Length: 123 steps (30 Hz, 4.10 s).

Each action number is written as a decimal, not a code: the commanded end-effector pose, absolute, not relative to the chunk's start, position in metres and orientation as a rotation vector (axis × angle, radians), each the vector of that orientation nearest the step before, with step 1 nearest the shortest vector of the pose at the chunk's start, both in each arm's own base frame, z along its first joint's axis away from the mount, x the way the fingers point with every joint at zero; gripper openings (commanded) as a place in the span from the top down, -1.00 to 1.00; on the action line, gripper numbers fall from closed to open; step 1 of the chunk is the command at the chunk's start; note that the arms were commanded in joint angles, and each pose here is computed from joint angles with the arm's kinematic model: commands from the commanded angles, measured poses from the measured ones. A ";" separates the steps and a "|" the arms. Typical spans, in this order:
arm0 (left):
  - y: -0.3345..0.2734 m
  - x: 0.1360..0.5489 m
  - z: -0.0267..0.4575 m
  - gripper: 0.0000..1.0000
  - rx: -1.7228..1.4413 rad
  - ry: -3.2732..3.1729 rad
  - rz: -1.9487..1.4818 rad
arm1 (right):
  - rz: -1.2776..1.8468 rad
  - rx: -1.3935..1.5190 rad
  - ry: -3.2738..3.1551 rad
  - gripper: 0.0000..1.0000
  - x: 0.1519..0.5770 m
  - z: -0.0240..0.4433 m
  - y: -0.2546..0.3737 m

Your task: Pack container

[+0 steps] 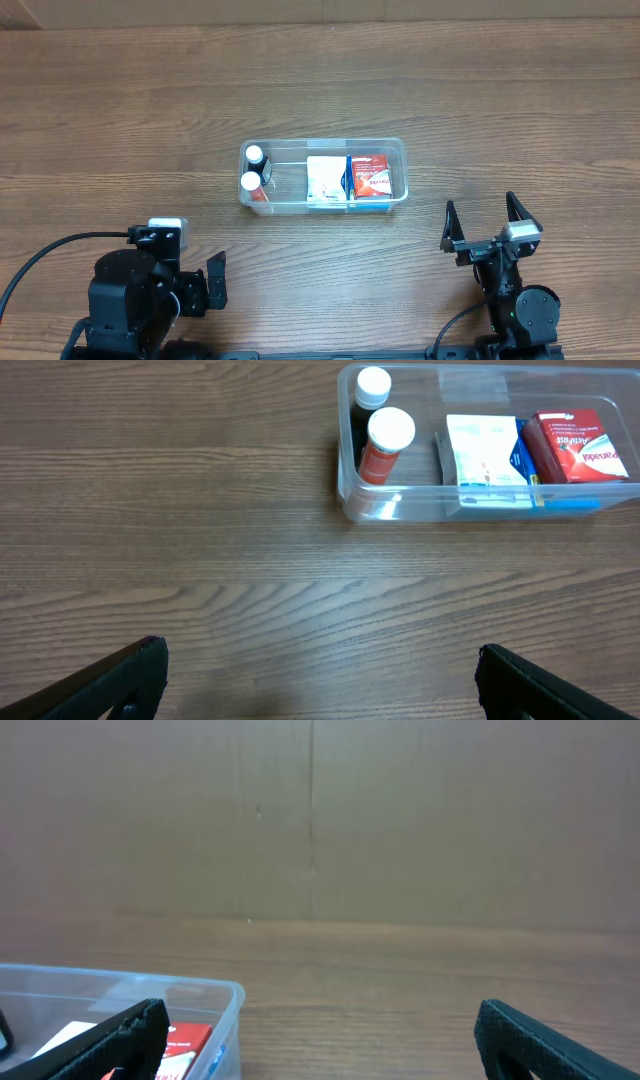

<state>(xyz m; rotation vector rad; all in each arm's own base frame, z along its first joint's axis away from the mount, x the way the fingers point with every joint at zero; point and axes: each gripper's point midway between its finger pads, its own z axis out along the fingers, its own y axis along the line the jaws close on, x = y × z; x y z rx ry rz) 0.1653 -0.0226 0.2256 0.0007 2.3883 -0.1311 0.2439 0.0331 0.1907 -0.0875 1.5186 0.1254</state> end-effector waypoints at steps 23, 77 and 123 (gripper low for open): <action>-0.022 0.166 0.224 -1.00 -0.017 2.396 -0.127 | 0.103 -0.089 1.593 -1.00 0.245 0.170 0.031; -0.021 0.245 0.158 -1.00 0.311 1.609 0.116 | 0.102 -0.089 1.593 -1.00 0.245 0.170 0.031; -0.021 0.245 0.158 -1.00 0.311 1.609 0.116 | 0.102 -0.089 1.593 -1.00 0.245 0.170 0.031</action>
